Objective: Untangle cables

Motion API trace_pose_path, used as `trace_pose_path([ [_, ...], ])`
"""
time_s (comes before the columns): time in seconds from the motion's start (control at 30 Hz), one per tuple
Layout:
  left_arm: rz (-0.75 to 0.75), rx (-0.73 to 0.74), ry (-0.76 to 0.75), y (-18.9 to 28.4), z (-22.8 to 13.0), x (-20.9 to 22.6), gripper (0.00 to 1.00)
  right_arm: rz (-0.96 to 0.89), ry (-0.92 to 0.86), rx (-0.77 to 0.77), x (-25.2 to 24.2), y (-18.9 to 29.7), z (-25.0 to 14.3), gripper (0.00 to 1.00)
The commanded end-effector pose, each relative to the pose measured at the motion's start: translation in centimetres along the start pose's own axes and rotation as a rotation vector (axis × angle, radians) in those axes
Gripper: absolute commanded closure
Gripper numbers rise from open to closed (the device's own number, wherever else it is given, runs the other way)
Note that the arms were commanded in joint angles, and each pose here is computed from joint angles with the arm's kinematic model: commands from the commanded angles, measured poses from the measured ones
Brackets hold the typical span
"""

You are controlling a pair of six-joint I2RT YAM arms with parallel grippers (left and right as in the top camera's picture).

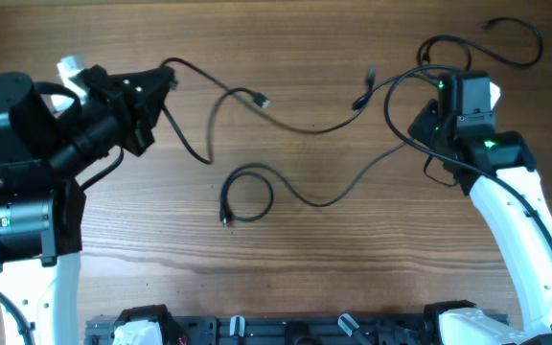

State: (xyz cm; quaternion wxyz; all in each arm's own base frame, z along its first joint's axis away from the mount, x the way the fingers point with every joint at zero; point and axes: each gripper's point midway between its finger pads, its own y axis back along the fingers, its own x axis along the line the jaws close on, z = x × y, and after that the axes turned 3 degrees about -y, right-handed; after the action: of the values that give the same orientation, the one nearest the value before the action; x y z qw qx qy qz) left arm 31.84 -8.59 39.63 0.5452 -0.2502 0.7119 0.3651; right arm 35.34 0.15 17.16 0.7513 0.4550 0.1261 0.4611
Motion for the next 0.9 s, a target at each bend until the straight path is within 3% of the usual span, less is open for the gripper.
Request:
trace_pose_path([
  [0.0,0.058,-0.221,-0.156,0.8,3.9,0.8,0.96,-0.029,-0.041,-0.038,-0.6,0.3,1.0,0.96],
  [0.1,0.178,-0.317,-0.105,1.4,5.4,3.7,0.96,0.014,-0.043,-0.001,0.2,0.3,0.4,0.96],
  [0.2,0.236,-0.315,-0.228,0.9,6.3,4.5,0.96,0.125,-0.034,0.09,2.1,0.5,-1.1,0.96],
  [0.3,0.311,-0.285,-0.177,0.4,6.3,6.7,0.96,0.183,-0.025,0.139,3.1,0.7,-1.9,0.96],
  [0.53,0.436,-0.187,-0.284,-1.6,6.0,9.7,0.94,0.243,-0.031,0.068,4.0,2.3,-0.4,0.96],
  [0.67,0.483,-0.181,-0.256,-1.9,6.3,10.9,0.96,0.229,-0.016,0.085,3.5,2.5,-0.9,0.96],
  [0.87,0.42,-0.14,-0.271,-2.5,5.7,9.7,0.96,0.292,0.168,0.417,4.6,0.8,-8.9,0.94],
])
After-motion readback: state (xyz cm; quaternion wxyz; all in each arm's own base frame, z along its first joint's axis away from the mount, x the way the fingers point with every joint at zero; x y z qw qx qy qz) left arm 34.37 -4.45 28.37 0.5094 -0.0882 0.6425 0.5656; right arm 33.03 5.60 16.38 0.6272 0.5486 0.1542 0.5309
